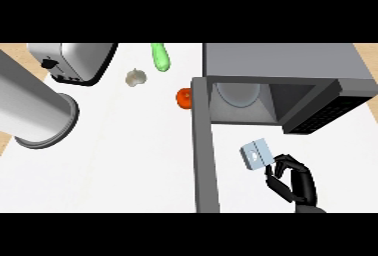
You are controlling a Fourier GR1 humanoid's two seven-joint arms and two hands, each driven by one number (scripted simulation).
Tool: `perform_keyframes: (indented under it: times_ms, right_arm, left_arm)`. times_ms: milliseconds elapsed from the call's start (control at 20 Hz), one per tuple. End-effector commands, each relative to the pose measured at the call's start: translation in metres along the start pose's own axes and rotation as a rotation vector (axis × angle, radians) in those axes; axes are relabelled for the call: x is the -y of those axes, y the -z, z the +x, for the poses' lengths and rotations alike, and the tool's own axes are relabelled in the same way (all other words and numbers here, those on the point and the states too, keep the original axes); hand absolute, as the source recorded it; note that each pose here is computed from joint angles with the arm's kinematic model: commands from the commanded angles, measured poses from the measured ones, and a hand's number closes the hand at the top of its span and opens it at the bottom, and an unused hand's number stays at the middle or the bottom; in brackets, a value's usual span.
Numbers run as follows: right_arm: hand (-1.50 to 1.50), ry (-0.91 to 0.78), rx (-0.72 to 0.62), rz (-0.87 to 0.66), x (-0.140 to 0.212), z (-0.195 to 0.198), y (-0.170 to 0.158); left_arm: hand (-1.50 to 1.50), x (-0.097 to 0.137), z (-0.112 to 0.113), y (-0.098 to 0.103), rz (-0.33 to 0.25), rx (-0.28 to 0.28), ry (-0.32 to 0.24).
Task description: Pick up the milk, place it into the microwave and close the microwave
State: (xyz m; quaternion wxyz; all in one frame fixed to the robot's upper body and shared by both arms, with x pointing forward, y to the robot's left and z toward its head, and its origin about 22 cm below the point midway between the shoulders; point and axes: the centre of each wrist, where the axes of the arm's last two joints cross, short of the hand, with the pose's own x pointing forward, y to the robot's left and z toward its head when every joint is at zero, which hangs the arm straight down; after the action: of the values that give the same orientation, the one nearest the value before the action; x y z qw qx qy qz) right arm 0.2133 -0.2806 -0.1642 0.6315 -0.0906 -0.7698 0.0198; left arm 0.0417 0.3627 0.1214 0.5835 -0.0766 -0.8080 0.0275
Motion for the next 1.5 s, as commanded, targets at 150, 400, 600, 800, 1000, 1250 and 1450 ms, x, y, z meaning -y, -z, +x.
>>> perform_keyframes:
  times_ms: [150, 400, 600, 800, 1000, 1250, 1450]
  right_arm:
    - [1.5, 0.102, 0.084, 0.113, -0.02, 0.005, 0.044]
    - [1.5, 0.077, 0.088, 0.171, -0.033, 0.024, 0.088]
    - [1.5, 0.046, 0.134, 0.148, -0.048, 0.025, 0.092]
    - [1.5, 0.021, 0.159, 0.139, -0.039, 0.038, 0.116]
    - [1.5, 0.004, 0.133, 0.145, -0.045, 0.068, 0.163]
    - [1.5, -0.038, 0.116, 0.129, -0.035, 0.089, 0.191]
    - [1.5, -0.074, 0.102, 0.125, -0.045, 0.101, 0.205]
  left_arm:
    - [-1.5, 0.013, 0.019, 0.006, -0.056, 0.06, -0.012]
    - [-1.5, 0.006, 0.006, 0.014, -0.043, 0.062, -0.002]
    - [-1.5, 0.007, 0.016, 0.008, -0.038, 0.022, -0.012]
    - [-1.5, -0.007, 0.019, -0.002, -0.042, 0.018, -0.02]
    - [-1.5, -0.012, 0.019, -0.004, -0.04, 0.012, -0.021]
    - [-1.5, 0.016, 0.017, 0.008, -0.063, 0.029, -0.012]
    - [-1.5, -0.001, 0.008, 0.017, -0.063, 0.006, -0.025]
